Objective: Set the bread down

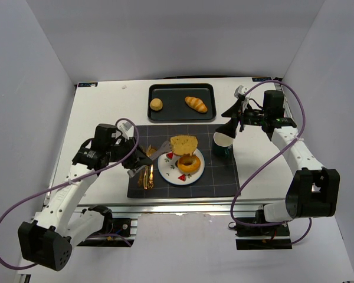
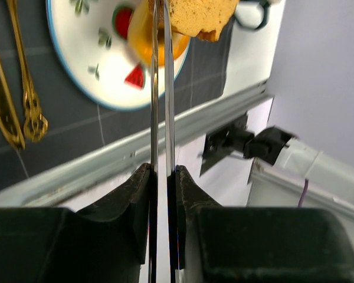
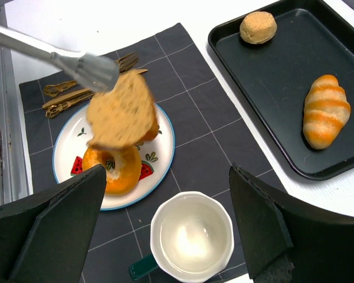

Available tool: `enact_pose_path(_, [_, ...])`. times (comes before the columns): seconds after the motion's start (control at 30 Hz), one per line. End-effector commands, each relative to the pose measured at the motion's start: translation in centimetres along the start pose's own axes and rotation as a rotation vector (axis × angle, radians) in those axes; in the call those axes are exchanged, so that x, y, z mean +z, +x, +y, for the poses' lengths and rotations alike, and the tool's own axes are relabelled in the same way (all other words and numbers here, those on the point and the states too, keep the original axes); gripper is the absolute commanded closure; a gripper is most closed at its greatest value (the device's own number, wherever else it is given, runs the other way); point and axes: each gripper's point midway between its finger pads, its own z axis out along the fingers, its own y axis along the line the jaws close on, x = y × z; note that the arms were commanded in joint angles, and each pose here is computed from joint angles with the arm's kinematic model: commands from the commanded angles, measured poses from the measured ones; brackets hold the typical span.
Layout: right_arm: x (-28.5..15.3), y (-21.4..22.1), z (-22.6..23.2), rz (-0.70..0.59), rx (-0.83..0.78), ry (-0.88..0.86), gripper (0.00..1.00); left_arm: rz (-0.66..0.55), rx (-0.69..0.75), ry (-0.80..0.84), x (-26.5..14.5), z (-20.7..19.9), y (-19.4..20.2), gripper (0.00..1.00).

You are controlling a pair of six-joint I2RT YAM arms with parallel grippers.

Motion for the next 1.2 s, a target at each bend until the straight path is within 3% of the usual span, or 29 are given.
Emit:
enact_pose_path(0.0, [-0.2, -1.0, -0.2, -0.014, -0.023, -0.01, 0.12, 0.077, 0.005, 0.006, -0.7, 0.0, 2.2, 1.0])
enact_pose_path(0.47, [-0.2, -0.4, 0.0, -0.007, -0.01, -0.008, 0.12, 0.151, 0.033, -0.015, 0.6, 0.4, 3.5, 0.99])
enact_pose_path(0.63, [-0.2, -0.3, 0.0, -0.005, -0.009, -0.007, 0.12, 0.151, 0.042, -0.02, 0.8, 0.1, 3.4, 0.85])
enact_pose_path(0.67, [-0.2, -0.2, 0.0, -0.005, -0.009, -0.008, 0.12, 0.145, 0.044, -0.025, 0.8, 0.1, 3.2, 0.76])
enact_pose_path(0.8, [-0.2, -0.2, 0.0, -0.005, -0.01, -0.007, 0.12, 0.123, 0.049, -0.027, 0.6, -0.1, 2.9, 0.59])
enact_pose_path(1.0, [-0.2, -0.1, 0.1, -0.004, -0.008, -0.008, 0.12, 0.085, 0.041, -0.009, 0.4, -0.8, 2.2, 0.52])
enact_pose_path(1.17, [-0.2, -0.1, 0.2, -0.007, -0.008, -0.013, 0.12, 0.054, 0.043, -0.017, 0.0, -1.2, 1.7, 0.52])
